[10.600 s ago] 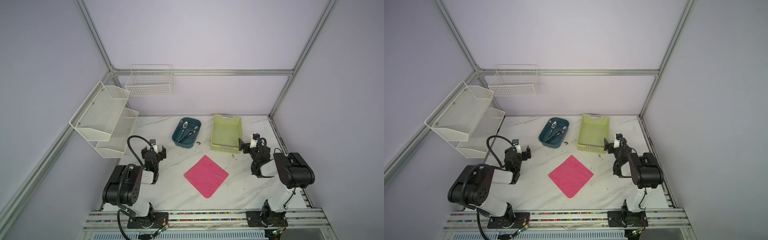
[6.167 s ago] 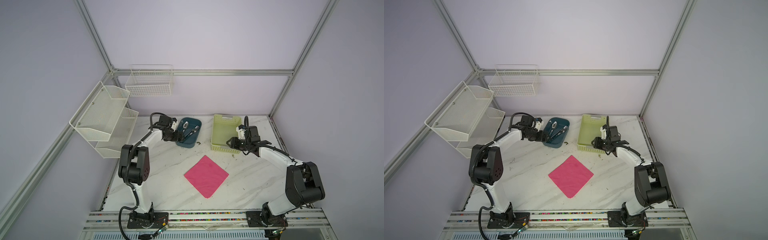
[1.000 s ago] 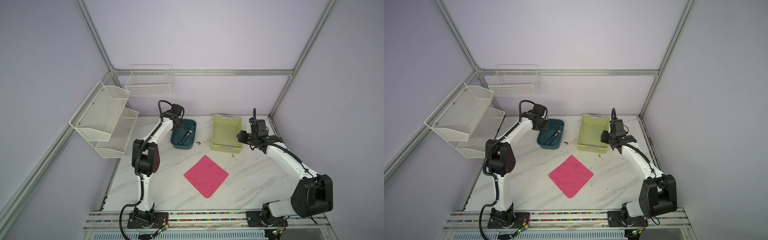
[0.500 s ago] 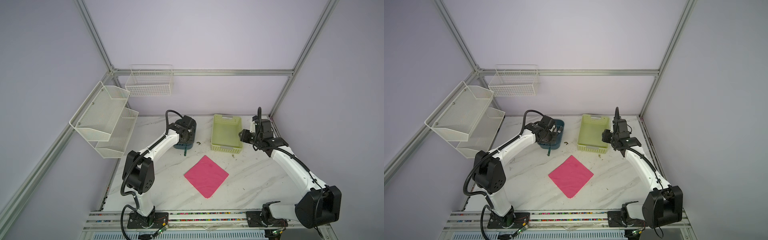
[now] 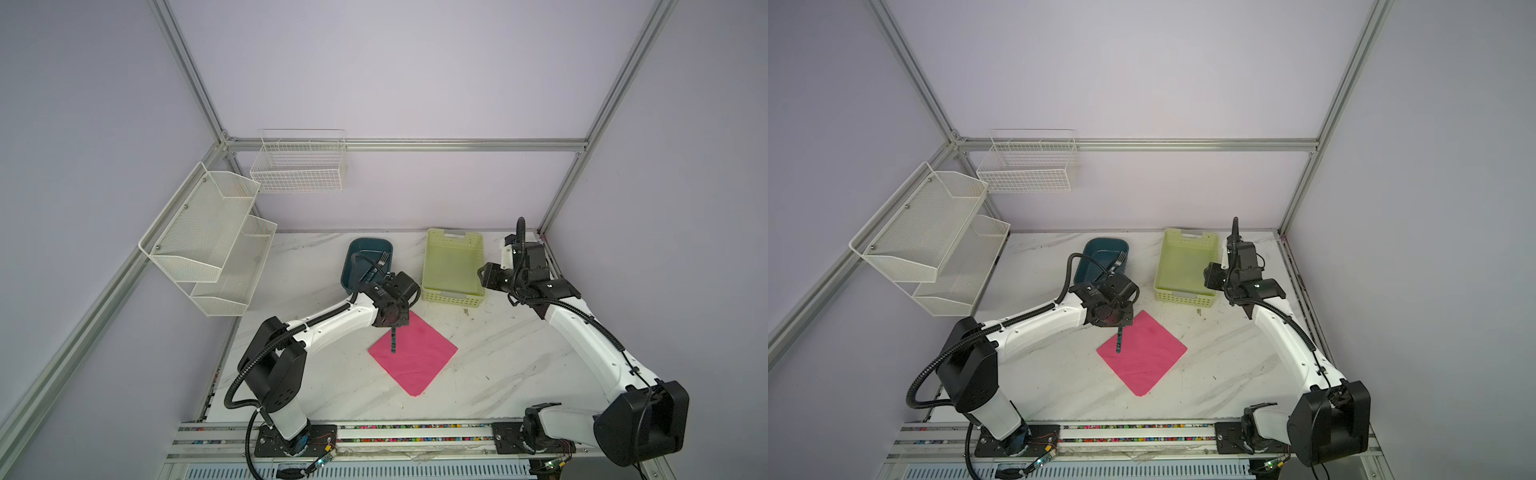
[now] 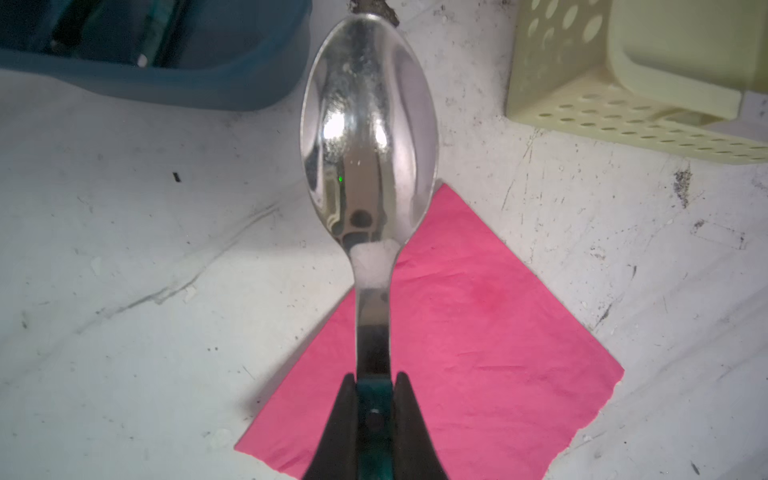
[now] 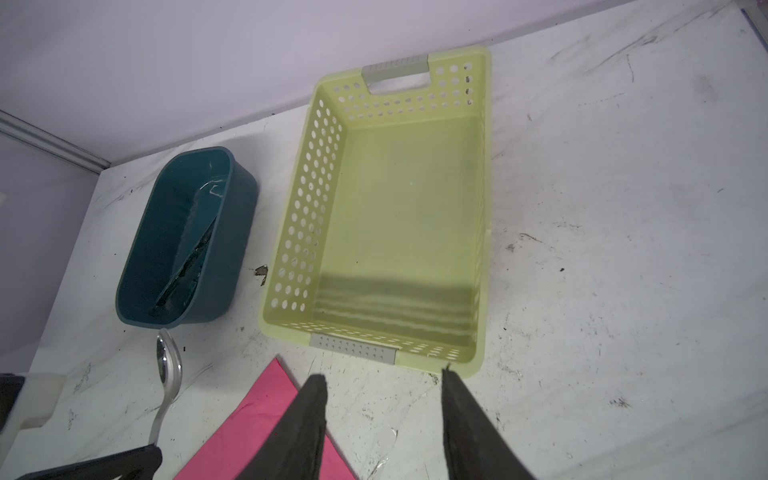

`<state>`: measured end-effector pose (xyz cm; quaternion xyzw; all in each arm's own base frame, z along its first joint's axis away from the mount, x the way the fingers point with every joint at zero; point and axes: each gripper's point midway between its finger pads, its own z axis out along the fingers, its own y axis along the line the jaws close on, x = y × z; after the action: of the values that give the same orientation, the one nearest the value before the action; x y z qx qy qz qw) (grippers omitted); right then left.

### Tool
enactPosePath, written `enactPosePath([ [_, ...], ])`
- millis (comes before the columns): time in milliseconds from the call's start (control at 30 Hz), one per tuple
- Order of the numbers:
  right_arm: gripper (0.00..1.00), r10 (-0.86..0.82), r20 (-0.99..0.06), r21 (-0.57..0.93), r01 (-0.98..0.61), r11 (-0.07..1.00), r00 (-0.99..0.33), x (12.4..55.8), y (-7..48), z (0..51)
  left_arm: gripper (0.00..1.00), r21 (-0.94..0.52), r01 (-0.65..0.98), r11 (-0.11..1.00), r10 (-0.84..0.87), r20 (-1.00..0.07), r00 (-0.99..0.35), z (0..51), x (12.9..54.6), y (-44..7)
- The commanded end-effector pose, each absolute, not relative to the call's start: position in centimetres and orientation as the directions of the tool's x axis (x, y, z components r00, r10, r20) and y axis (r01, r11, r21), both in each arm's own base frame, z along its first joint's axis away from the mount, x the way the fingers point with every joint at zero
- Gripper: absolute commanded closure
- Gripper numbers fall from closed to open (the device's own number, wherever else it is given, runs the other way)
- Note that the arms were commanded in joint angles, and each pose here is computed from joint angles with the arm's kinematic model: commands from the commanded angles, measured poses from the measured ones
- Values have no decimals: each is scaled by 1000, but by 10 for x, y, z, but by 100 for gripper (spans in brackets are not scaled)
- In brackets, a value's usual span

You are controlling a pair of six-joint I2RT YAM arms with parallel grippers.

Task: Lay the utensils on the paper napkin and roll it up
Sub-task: 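Carry the spoon over the pink napkin and lower it with the left gripper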

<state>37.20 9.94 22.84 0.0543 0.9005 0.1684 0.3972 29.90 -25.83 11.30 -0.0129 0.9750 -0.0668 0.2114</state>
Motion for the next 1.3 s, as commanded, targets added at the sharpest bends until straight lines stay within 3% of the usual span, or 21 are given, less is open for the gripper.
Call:
enactPosePath([
  [0, 52, 215, -701, 340, -54, 939, -680, 364, 99, 232, 100, -154, -89, 984, -146, -418, -897, 101, 288, -264],
  [500, 52, 212, -711, 342, -66, 937, -670, 363, 99, 237, 100, -118, -68, 991, -109, -382, -918, 55, 278, -288],
  [1267, 51, 205, -712, 335, -68, 940, -672, 363, 99, 236, 100, -45, -18, 999, -35, -415, -909, 49, 302, -287],
])
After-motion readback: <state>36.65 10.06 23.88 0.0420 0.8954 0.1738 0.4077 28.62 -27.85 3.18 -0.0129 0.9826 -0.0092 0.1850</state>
